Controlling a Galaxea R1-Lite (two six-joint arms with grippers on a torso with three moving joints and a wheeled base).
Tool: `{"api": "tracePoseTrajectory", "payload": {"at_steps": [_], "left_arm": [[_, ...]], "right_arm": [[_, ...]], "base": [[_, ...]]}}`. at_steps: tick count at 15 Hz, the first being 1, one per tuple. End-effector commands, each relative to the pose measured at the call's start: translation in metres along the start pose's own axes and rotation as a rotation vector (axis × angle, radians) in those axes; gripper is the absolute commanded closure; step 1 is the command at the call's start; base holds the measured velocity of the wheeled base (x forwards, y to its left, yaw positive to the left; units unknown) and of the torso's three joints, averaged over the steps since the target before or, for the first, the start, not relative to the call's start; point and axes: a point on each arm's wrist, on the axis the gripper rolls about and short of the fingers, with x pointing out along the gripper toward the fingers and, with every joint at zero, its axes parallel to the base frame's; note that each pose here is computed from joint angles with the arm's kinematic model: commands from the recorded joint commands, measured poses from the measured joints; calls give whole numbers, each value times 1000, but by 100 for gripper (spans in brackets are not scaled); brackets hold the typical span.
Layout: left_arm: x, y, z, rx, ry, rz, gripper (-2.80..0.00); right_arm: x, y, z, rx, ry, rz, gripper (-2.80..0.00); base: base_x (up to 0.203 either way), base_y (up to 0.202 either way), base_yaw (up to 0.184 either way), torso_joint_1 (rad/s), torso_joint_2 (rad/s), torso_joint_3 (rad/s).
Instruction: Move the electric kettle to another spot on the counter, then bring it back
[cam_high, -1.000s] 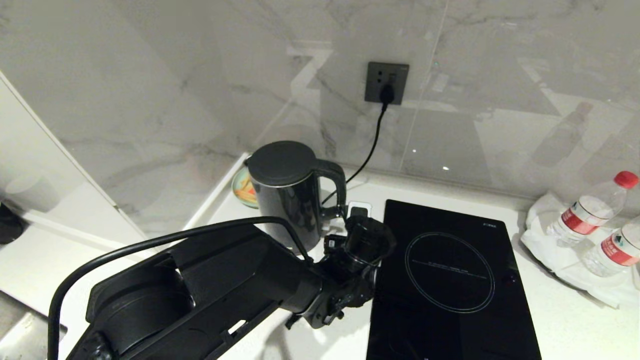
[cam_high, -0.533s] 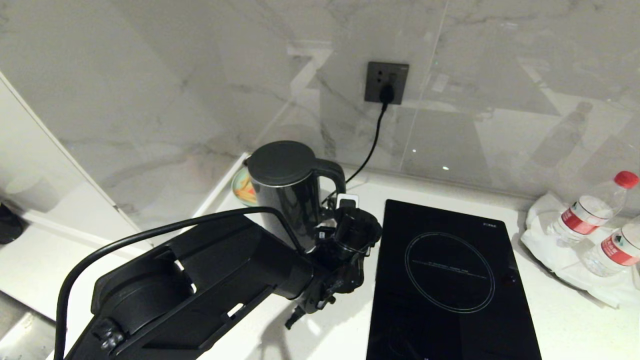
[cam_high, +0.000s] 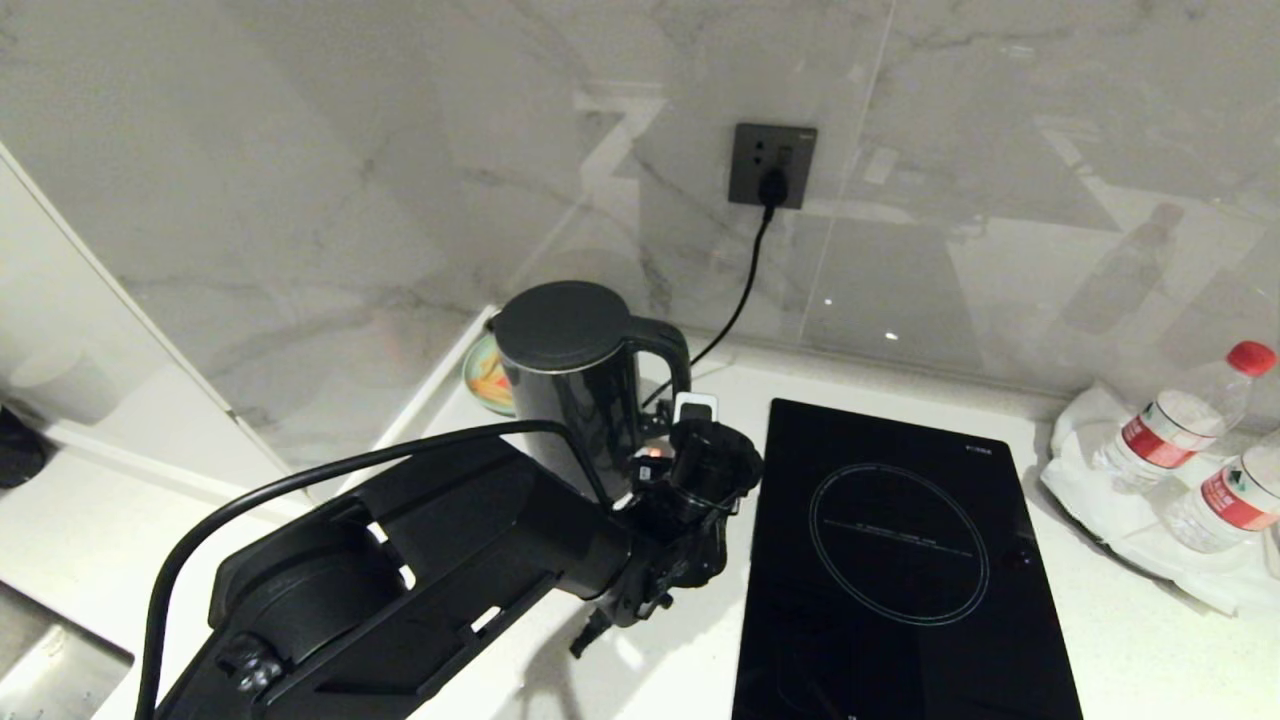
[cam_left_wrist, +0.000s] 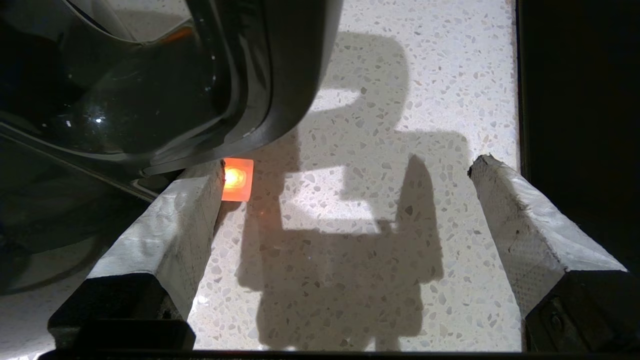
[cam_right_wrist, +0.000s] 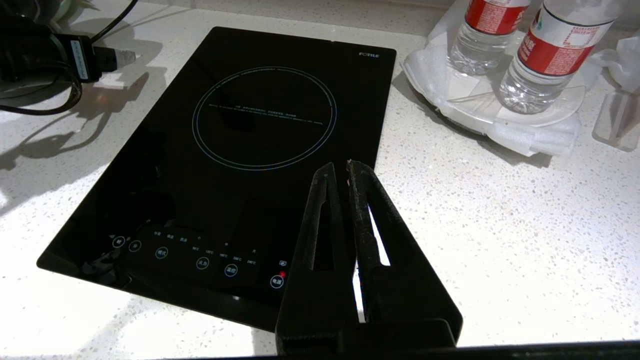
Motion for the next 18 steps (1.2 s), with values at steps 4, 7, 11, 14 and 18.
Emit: {"api": "tracePoseTrajectory", "payload": {"at_steps": [4,7,11,14,18], "left_arm": [[-3,-2,1,-4,-5,6,-280],[-12,-4,3,-3,-7,9,-280],[-30,-4,1,-10,8,-5,-280],[-40,-5,-4,-12,-4,-24,-280],[-35,-10,-20,6,21,-30,-280]], "right_arm": [[0,0,0,-1,0,1,0],[0,0,0,-1,0,1,0],[0,0,0,-1,0,1,0],[0,0,0,-1,0,1,0],[0,0,0,-1,0,1,0]], "base": [[0,0,0,0,0,0],[0,0,0,0,0,0],[0,0,0,0,0,0],[0,0,0,0,0,0],[0,0,0,0,0,0]]}}
